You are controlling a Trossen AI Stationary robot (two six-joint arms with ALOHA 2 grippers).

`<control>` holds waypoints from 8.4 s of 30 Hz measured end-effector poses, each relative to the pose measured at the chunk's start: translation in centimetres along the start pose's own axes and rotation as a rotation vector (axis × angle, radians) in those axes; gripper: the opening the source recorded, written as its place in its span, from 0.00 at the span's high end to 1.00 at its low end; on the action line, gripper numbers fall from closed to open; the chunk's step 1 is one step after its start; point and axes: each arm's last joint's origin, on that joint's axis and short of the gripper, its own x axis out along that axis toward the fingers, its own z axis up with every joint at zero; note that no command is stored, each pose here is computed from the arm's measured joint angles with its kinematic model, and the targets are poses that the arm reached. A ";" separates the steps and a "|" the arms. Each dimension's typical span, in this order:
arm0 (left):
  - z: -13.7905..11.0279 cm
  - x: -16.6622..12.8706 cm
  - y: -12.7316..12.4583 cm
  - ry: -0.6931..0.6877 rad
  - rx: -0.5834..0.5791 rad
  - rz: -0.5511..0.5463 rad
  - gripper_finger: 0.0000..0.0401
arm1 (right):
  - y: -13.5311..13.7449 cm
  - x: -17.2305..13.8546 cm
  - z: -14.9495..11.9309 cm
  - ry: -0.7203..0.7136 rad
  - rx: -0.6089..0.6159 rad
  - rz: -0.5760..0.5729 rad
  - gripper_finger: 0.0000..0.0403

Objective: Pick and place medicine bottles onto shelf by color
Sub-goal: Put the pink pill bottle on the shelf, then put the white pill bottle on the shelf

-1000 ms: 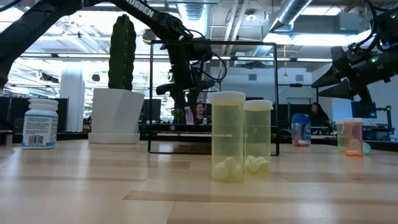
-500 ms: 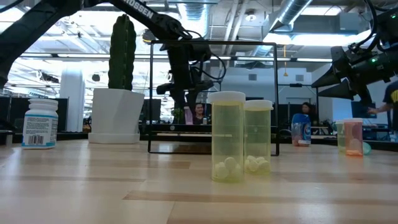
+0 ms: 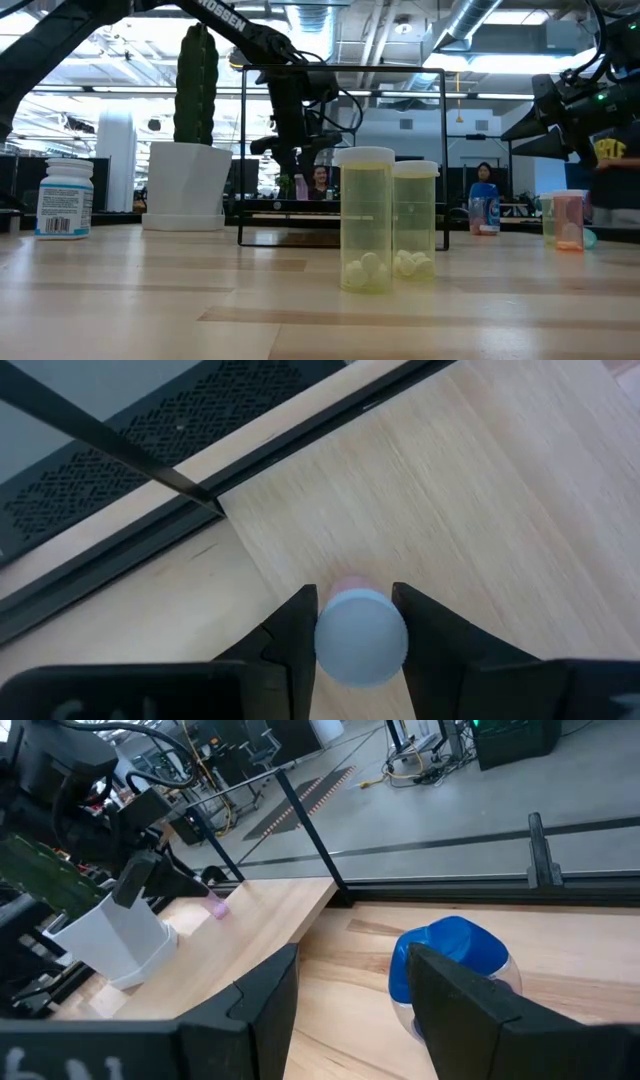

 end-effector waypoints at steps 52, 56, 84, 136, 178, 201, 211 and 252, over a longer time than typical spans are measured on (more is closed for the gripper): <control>-3.5 -15.9 -8.2 0.020 0.071 0.056 0.25 | 0.0 0.0 0.0 0.000 0.000 0.000 0.48; -6.0 -17.1 -9.8 0.022 0.087 0.101 0.25 | 0.0 0.0 0.0 0.000 0.000 0.000 0.48; -14.0 -18.6 -5.9 0.215 -0.054 0.176 0.46 | 0.0 0.0 0.0 0.000 0.000 0.000 0.48; -28.6 -12.0 5.7 0.485 -0.637 0.126 0.14 | 0.0 0.0 0.0 0.000 0.000 0.000 0.48; -21.5 -12.6 -0.4 0.436 -0.341 0.121 0.62 | 0.0 0.0 0.0 0.000 0.000 0.000 0.48; -13.4 -11.7 -5.8 0.275 -0.103 0.016 0.62 | 0.0 0.0 0.0 0.000 0.000 0.000 0.48; -10.2 -10.6 -7.4 0.203 0.061 -0.002 0.62 | 0.0 0.0 0.0 0.000 0.000 0.000 0.48; -3.1 -4.7 -3.4 0.194 0.193 -0.114 0.62 | 0.0 0.0 0.0 0.000 0.000 0.000 0.48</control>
